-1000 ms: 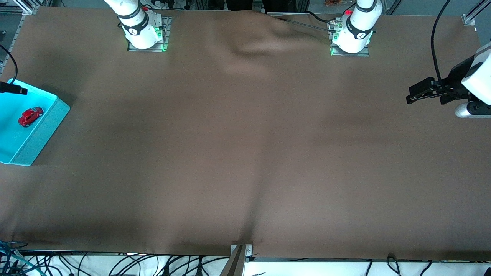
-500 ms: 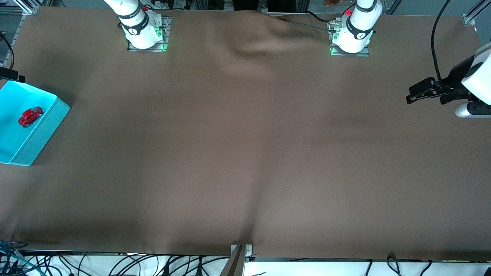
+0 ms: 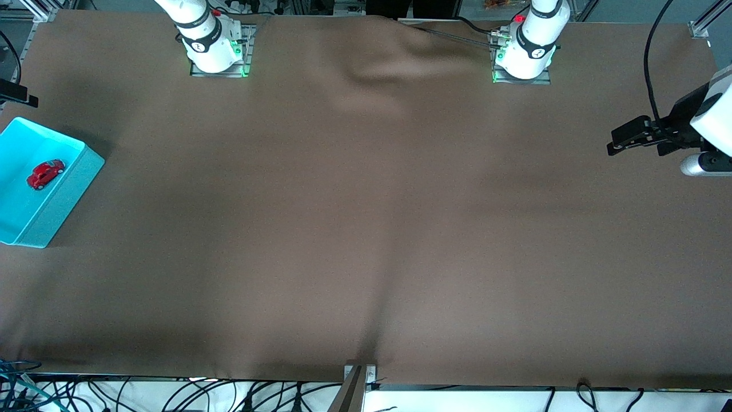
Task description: Wind red beetle toy and store in blue box
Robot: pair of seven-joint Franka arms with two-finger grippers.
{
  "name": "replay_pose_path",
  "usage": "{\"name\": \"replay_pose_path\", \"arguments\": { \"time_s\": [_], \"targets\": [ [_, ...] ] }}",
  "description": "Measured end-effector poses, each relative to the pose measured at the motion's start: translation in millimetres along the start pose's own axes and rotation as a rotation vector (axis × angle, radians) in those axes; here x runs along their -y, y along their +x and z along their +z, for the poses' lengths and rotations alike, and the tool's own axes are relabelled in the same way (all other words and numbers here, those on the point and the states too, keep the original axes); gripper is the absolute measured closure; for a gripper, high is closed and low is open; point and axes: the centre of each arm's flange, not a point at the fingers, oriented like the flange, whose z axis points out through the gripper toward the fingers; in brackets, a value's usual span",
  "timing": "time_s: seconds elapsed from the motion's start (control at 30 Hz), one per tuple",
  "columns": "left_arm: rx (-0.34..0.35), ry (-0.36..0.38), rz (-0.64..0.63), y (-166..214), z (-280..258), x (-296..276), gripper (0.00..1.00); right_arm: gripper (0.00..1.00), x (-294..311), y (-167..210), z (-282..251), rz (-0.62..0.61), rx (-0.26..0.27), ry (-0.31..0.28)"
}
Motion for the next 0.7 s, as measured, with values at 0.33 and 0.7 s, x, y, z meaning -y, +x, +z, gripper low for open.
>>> {"name": "replay_pose_path", "arguments": {
  "time_s": [0.33, 0.7],
  "targets": [
    [0.0, 0.0, -0.002, 0, 0, 1, 0.0, 0.0, 17, -17, -13, -0.027, -0.011, -0.003],
    [0.0, 0.0, -0.002, 0, 0, 1, 0.0, 0.0, 40, -31, -20, -0.027, -0.027, -0.01]
  ]
}}
